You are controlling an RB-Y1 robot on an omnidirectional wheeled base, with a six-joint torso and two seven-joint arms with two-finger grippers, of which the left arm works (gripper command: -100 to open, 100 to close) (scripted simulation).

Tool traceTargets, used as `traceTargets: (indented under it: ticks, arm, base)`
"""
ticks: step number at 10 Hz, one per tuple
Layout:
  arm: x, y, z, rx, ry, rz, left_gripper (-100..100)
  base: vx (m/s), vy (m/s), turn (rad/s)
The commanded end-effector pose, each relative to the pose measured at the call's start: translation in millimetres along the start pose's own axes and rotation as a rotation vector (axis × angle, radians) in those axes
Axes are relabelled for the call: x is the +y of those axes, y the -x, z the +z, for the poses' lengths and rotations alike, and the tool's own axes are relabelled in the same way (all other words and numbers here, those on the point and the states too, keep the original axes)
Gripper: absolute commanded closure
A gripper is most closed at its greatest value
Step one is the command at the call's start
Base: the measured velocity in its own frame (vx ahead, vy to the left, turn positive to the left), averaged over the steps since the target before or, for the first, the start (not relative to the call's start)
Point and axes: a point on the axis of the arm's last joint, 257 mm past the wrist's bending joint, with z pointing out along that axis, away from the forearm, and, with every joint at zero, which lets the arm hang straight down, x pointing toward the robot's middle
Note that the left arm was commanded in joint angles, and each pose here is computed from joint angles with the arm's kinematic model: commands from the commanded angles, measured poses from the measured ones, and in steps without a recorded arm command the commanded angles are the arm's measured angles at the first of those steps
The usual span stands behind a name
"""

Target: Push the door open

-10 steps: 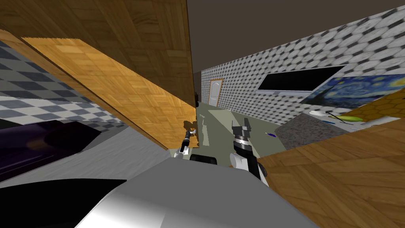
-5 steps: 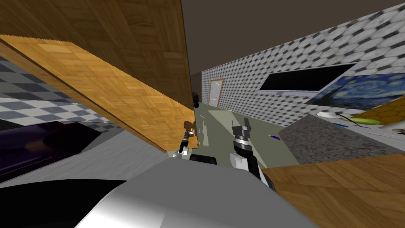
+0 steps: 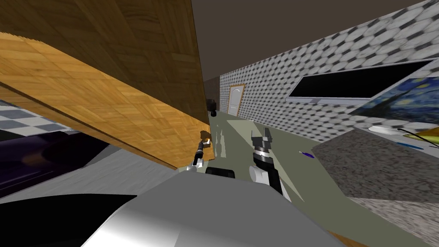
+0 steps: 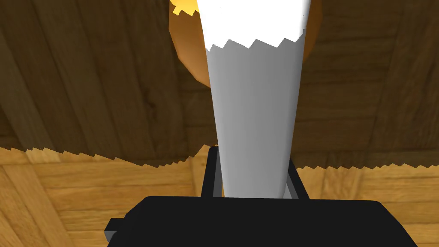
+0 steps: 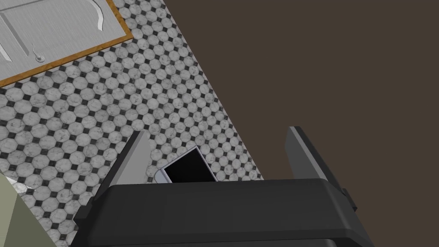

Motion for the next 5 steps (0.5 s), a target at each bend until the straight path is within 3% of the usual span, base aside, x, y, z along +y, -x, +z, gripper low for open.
traceTargets:
  ticks: [1, 4, 5]
  arm:
    - [-4.0, 10.9, 3.9, -0.036, -0.008, -0.007, 100]
    - [0.7, -2.3, -2.4, -0.057, 0.006, -0.051, 100]
    - [-2.1, 11.9, 2.1, -0.069, -0.005, -0.036, 100]
  base:
    - [0.231, -0.076, 0.096]
    - [0.099, -0.145, 0.094]
    - [0.0, -0.048, 0.052]
